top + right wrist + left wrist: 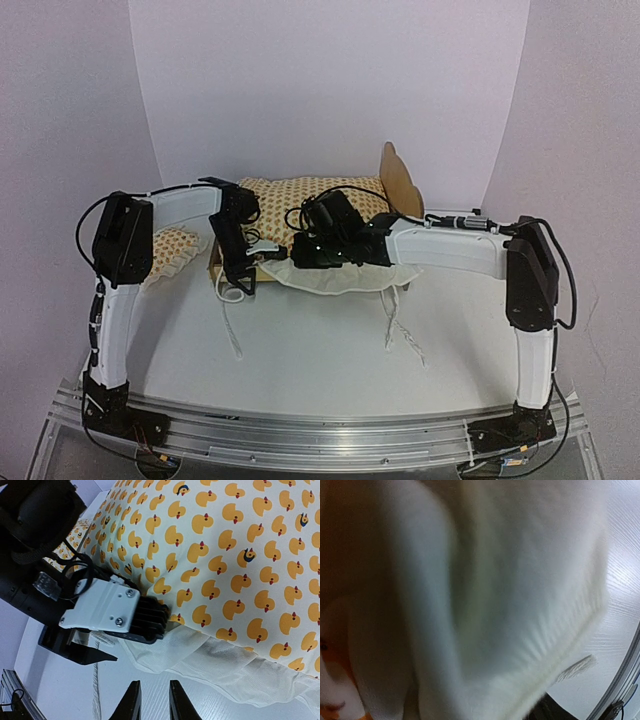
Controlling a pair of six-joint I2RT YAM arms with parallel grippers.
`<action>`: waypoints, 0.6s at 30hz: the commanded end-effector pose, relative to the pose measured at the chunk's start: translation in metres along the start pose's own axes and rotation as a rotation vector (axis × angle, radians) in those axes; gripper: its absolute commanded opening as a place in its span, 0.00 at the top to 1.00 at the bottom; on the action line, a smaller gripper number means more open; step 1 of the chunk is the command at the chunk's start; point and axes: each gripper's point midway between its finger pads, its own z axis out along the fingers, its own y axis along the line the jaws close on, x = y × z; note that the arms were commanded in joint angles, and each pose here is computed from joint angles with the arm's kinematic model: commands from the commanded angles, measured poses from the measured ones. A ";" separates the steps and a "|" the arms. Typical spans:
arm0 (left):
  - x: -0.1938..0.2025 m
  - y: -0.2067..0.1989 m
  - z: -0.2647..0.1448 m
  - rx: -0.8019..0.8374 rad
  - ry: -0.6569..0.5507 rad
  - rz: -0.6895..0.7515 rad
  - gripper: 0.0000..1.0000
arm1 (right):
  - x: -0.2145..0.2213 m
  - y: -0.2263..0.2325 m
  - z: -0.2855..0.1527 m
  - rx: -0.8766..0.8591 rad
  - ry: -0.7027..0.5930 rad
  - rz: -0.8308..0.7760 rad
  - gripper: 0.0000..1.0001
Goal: Set up the pet bed
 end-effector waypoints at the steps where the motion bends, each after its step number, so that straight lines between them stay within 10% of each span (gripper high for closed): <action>1: 0.017 -0.010 0.052 0.086 0.097 -0.045 0.43 | -0.014 0.012 -0.009 -0.038 -0.033 0.020 0.80; 4: 0.014 -0.020 0.054 0.114 0.067 -0.049 0.54 | -0.011 0.010 -0.008 -0.034 -0.027 0.025 0.80; 8: -0.010 -0.022 0.034 0.142 -0.010 -0.100 0.98 | -0.004 0.020 -0.004 -0.091 0.003 0.023 0.80; 18: -0.080 -0.048 -0.054 0.256 -0.297 -0.171 1.00 | 0.014 0.028 -0.066 -0.314 -0.079 0.038 0.76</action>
